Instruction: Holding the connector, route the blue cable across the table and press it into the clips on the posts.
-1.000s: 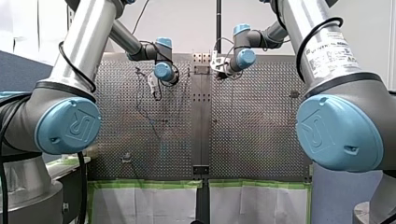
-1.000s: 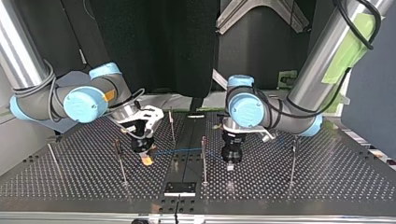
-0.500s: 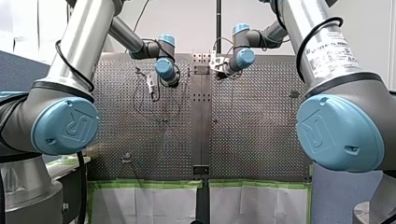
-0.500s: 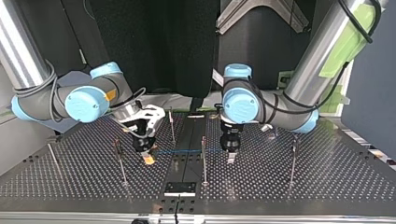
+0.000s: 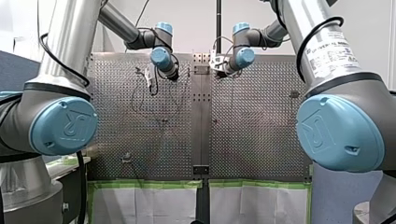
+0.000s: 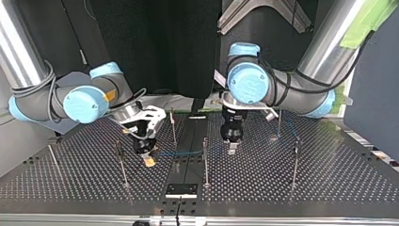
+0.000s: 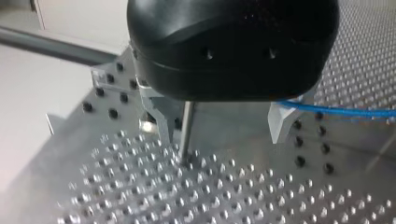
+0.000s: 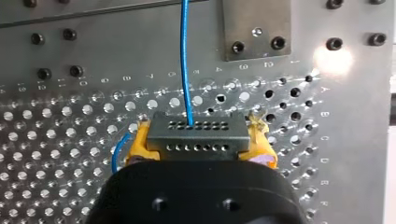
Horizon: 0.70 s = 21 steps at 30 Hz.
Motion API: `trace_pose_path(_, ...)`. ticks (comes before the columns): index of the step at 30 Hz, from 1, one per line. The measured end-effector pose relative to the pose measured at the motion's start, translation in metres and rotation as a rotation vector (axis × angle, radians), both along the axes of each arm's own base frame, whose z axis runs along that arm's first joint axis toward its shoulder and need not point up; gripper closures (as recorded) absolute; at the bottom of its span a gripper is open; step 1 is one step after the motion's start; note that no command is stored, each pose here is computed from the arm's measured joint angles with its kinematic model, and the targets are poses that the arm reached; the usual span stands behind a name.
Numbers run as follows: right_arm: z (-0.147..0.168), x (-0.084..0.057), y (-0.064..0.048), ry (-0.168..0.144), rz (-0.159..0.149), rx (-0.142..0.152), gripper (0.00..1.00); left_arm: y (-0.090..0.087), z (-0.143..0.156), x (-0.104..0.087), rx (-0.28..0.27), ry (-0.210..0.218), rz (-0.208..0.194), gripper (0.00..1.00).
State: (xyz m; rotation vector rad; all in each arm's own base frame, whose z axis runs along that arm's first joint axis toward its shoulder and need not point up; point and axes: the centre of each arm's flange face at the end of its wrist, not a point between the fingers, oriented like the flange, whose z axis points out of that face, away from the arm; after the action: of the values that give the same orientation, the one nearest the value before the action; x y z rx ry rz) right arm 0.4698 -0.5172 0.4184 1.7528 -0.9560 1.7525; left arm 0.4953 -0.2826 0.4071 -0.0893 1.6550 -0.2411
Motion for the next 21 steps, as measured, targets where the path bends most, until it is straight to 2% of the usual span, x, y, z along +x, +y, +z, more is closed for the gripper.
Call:
trace_pose_path(5,0.015,-0.006,0.003,-0.013,-0.007,-0.014,1.00,0.000,0.005,-0.020,-0.016,-0.001,-0.013,0.00)
trace_pose_path(12,0.028,-0.017,0.005,-0.010,-0.051,-0.012,1.00,0.001,0.010,-0.053,-0.032,-0.002,-0.043,0.00)
trace_pose_path(16,0.027,-0.022,0.005,0.004,-0.074,0.001,1.00,0.000,0.024,-0.069,-0.054,-0.029,-0.078,0.00)
trace_pose_path(21,0.025,-0.024,0.006,0.011,-0.084,0.007,1.00,-0.002,0.047,-0.086,-0.080,-0.074,-0.118,0.00)
